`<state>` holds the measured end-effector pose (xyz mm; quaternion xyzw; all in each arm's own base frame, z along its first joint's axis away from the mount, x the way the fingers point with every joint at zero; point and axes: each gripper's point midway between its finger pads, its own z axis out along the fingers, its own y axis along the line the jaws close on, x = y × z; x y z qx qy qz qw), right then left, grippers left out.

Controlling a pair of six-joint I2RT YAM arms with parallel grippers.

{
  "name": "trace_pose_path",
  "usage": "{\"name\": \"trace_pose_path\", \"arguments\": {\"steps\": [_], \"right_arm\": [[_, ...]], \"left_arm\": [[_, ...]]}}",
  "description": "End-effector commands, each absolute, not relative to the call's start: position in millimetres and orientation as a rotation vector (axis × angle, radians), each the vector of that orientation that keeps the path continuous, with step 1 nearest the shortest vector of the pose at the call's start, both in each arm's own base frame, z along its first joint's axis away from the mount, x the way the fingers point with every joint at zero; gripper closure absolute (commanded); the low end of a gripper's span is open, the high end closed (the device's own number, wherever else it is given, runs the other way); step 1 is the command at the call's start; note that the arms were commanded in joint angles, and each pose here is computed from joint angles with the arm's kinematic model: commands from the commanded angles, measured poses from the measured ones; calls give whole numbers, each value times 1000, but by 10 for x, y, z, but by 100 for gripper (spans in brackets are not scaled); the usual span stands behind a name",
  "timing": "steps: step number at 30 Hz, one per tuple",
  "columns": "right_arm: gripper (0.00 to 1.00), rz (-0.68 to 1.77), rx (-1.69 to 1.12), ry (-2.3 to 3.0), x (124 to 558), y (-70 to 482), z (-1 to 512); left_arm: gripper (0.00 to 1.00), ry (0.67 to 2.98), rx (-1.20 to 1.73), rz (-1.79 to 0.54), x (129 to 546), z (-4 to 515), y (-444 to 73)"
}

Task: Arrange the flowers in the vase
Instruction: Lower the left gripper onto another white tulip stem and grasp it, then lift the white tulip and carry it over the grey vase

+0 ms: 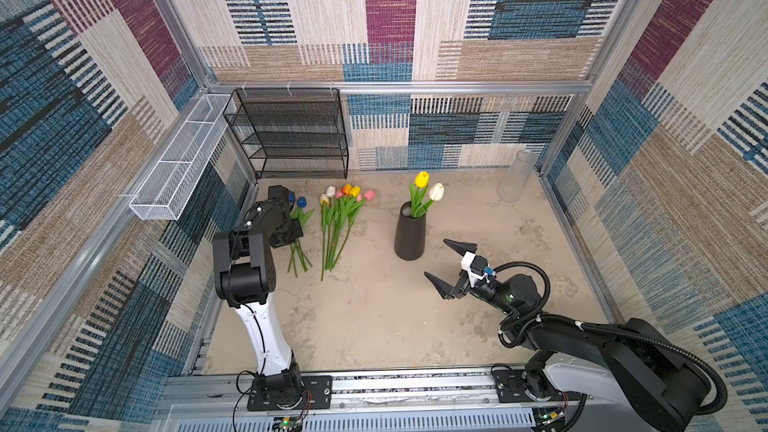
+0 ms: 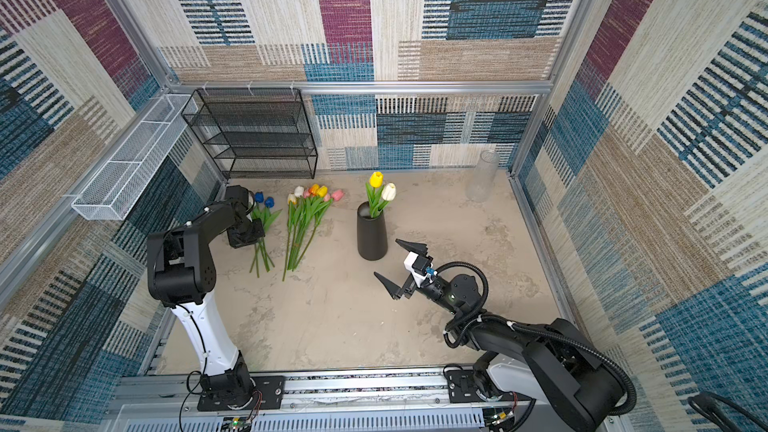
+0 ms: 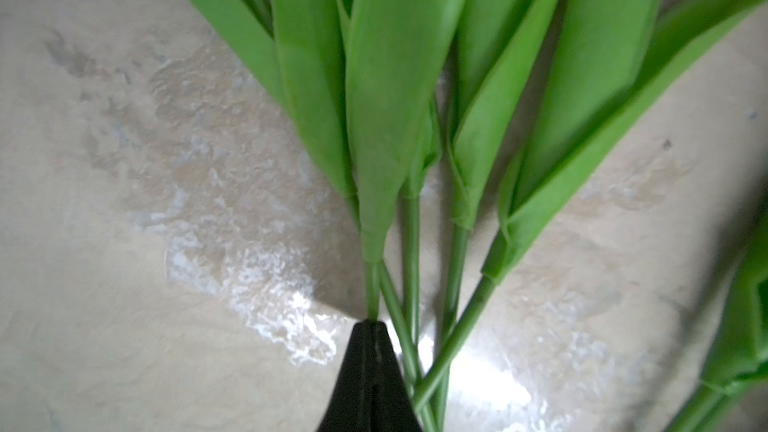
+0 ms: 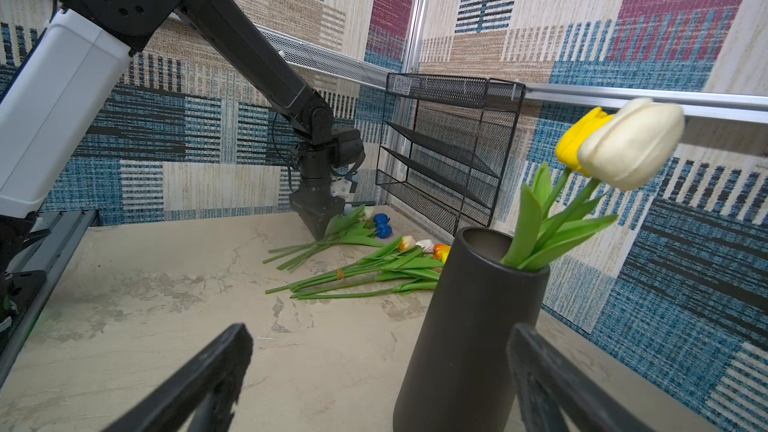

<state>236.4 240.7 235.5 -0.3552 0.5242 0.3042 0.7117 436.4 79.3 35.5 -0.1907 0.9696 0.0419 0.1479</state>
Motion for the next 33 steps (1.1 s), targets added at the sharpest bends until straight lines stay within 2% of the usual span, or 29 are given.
{"name": "trace_pose_path", "arguments": {"steps": [1,17,23,27,33], "right_arm": [[0,670,-784,1140,2360,2411,2408],[0,678,-778,1132,2342,2401,2440],[0,684,-780,1125,2324,2401,2454],[0,687,-781,1125,2322,2404,2452],[0,688,-779,1117,2305,2394,2459]], "left_arm": [[100,2777,-546,124,4302,461,793],[100,2616,-552,9,4027,1125,640],[100,2476,-534,-28,3913,1615,586],[100,2290,-375,-177,3911,2158,276],[100,1937,70,-390,3733,2994,-637]]}}
